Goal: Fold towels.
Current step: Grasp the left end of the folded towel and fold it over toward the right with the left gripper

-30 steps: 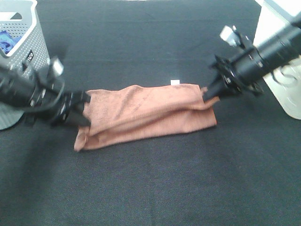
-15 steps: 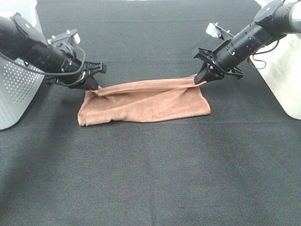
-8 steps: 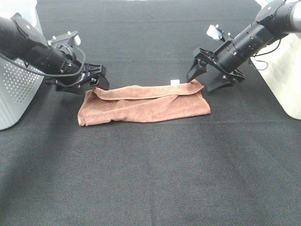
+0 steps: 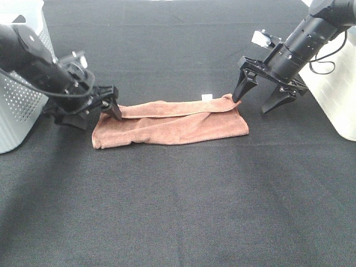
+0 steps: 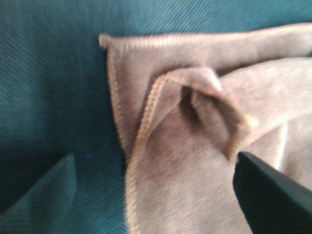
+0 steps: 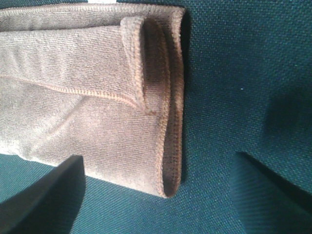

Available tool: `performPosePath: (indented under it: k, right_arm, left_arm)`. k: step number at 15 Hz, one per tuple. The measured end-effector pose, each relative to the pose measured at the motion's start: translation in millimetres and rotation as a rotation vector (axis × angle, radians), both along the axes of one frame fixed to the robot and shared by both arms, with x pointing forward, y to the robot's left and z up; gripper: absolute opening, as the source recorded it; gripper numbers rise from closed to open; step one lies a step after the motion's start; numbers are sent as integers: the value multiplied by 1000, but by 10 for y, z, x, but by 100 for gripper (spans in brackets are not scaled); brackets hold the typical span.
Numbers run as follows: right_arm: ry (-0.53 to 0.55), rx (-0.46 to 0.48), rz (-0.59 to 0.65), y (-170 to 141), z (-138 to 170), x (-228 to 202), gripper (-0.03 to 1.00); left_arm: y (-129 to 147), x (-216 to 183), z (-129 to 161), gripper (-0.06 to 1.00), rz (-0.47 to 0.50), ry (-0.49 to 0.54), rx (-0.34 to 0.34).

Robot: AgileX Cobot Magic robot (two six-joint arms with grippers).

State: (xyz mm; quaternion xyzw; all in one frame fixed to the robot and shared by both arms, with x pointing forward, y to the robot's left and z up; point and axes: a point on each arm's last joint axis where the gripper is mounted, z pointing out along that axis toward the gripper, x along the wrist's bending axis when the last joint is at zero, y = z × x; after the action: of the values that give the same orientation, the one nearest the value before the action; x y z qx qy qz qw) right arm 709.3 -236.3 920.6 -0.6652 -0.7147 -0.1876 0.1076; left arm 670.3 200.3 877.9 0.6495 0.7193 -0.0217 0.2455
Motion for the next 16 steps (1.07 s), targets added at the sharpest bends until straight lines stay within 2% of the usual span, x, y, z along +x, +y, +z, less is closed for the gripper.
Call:
performPosePath:
  k: [3,4,5,6,9,10,13,16]
  right_arm:
    - [-6,-4,-1,-4,-1,5,77]
    - [-7,-5,-2,-4,-1,7,77]
    - [-9,-5,-2,-4,4,7,77]
    - [-9,-5,-2,-4,4,7,77]
    - [-9,-5,-2,-4,4,7,77]
    - [-9,-5,-2,-4,4,7,77]
    - [-10,-6,-2,-5,3,8,77]
    - [-10,-6,-2,-5,3,8,77]
  left_arm:
    - [-49,35,-39,78,57,5,-79]
    - [-70,41,-68,71,66,7,-102]
    - [-99,44,-96,58,79,11,-128]
    - [-99,44,-96,58,79,11,-128]
    - [-105,40,-153,9,80,23,-129]
    - [-99,39,-156,3,71,21,-118]
    - [-43,40,-115,3,28,20,-85]
    - [62,123,293,3,-3,-54,-15]
